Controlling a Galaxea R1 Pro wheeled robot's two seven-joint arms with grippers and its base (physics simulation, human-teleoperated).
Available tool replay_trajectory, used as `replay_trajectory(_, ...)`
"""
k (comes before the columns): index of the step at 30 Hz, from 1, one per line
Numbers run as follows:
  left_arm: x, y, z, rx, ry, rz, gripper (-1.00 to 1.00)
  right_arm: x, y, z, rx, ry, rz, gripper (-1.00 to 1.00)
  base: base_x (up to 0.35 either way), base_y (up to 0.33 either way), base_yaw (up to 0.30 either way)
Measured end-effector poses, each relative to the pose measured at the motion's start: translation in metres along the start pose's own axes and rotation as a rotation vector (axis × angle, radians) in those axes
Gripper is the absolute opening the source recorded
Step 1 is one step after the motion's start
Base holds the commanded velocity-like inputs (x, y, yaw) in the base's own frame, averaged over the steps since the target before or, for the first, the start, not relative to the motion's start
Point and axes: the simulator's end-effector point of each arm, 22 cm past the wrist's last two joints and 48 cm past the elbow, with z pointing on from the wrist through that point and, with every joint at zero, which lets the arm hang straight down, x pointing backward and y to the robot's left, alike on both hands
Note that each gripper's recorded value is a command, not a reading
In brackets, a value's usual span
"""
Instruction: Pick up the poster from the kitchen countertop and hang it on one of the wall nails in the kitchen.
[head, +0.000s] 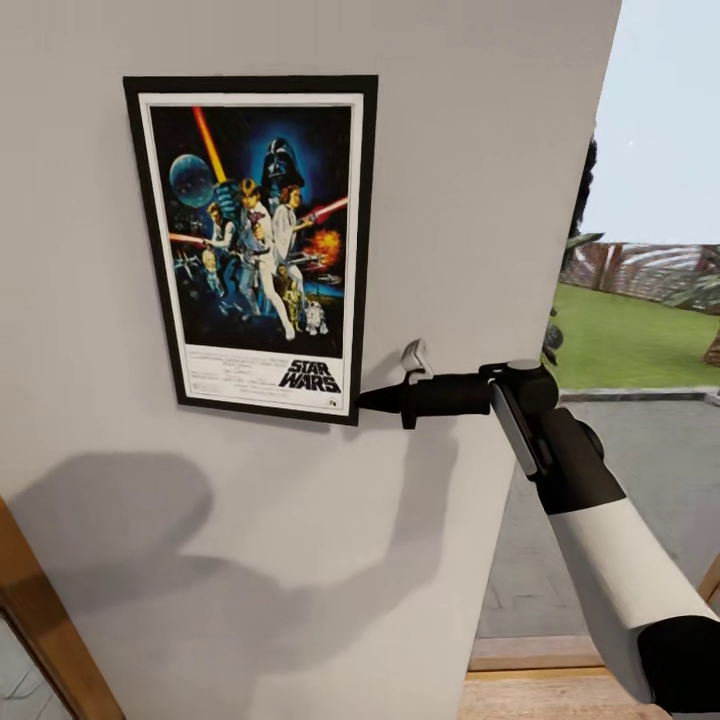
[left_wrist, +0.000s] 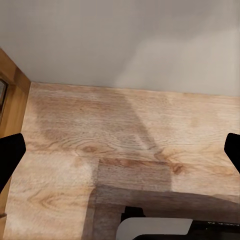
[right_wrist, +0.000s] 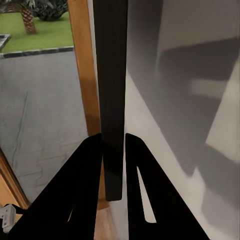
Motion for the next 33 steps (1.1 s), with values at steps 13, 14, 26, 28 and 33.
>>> replay_trajectory(13,0.0,0.0,0.0,0.0,0.0,0.0,1.0,0.008,0.0,0.002,-0.002,-0.007,-0.014,-1.0,0.0,0.0,0.0)
replay_trajectory(14,0.0,0.0,0.0,0.0,0.0,0.0,1.0,0.009,0.0,0.002,-0.003,-0.007,-0.013,-1.0,0.0,0.0,0.0)
replay_trajectory(26,0.0,0.0,0.0,0.0,0.0,0.0,1.0,0.01,0.0,0.002,-0.002,-0.006,-0.012,-1.0,0.0,0.0,0.0)
replay_trajectory(28,0.0,0.0,0.0,0.0,0.0,0.0,1.0,0.011,0.0,0.002,-0.002,-0.005,-0.01,-1.0,0.0,0.0,0.0)
replay_trajectory(33,0.0,0.0,0.0,0.0,0.0,0.0,1.0,0.016,0.0,0.003,-0.002,-0.003,-0.002,-1.0,0.0,0.0,0.0)
